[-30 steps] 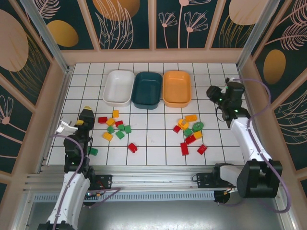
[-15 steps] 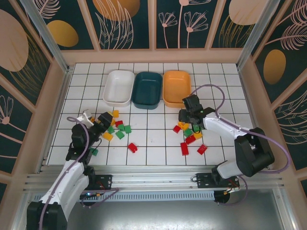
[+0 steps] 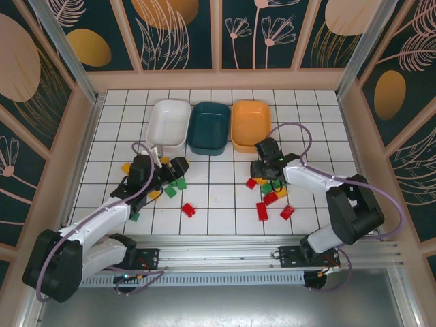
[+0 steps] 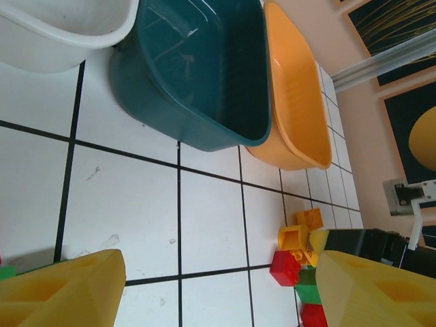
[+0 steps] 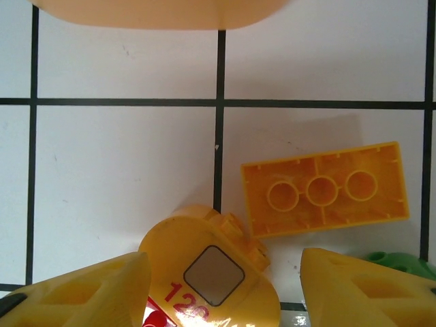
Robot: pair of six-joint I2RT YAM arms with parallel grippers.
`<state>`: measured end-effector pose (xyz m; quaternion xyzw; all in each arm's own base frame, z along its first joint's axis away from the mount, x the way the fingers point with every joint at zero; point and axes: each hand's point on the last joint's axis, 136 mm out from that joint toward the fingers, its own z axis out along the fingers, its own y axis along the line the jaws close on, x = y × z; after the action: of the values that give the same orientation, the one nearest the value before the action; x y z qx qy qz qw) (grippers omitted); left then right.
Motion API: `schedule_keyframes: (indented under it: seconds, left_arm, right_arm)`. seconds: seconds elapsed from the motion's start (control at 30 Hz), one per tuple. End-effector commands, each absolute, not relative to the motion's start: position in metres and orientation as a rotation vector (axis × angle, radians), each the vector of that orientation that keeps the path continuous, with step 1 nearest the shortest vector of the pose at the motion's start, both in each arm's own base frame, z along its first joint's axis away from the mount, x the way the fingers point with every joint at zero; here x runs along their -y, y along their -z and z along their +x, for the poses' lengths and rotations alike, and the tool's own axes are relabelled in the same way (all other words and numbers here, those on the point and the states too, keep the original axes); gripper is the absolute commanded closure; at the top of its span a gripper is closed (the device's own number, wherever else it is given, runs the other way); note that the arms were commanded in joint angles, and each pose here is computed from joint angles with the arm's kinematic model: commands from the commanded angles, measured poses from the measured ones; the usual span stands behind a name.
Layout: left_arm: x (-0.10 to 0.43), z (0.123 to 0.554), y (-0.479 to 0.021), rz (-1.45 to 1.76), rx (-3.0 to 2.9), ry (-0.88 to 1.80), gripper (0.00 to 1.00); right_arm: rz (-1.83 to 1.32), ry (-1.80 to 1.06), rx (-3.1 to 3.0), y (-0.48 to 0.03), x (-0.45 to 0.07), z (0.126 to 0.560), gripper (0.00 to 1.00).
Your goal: Sort the legos into containers by color
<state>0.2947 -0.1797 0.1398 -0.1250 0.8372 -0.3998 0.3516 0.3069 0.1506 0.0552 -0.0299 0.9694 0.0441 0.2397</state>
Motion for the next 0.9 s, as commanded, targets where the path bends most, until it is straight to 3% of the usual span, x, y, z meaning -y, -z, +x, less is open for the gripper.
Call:
schedule_keyframes:
  seconds: [0.0,0.57,0.87]
  left_arm:
    - [0.183,0.299,-0.148,-0.289,-2.150,1.008,0.25]
    - [0.180,0.295,-0.153,-0.322,-2.107,1.037,0.24]
    - [0.179,0.294,-0.154,-0.329,-2.099,1.042,0.23]
  right_arm:
    - [-0.114,-0.081,-2.709,-0.041,-0.148,0.295,0.38]
    - [-0.164,-0.055,-2.724,-0.033,-0.162,0.293,0.41]
    - [-0.181,-0.253,-2.754,-0.031,-0.184,0.282,0.41]
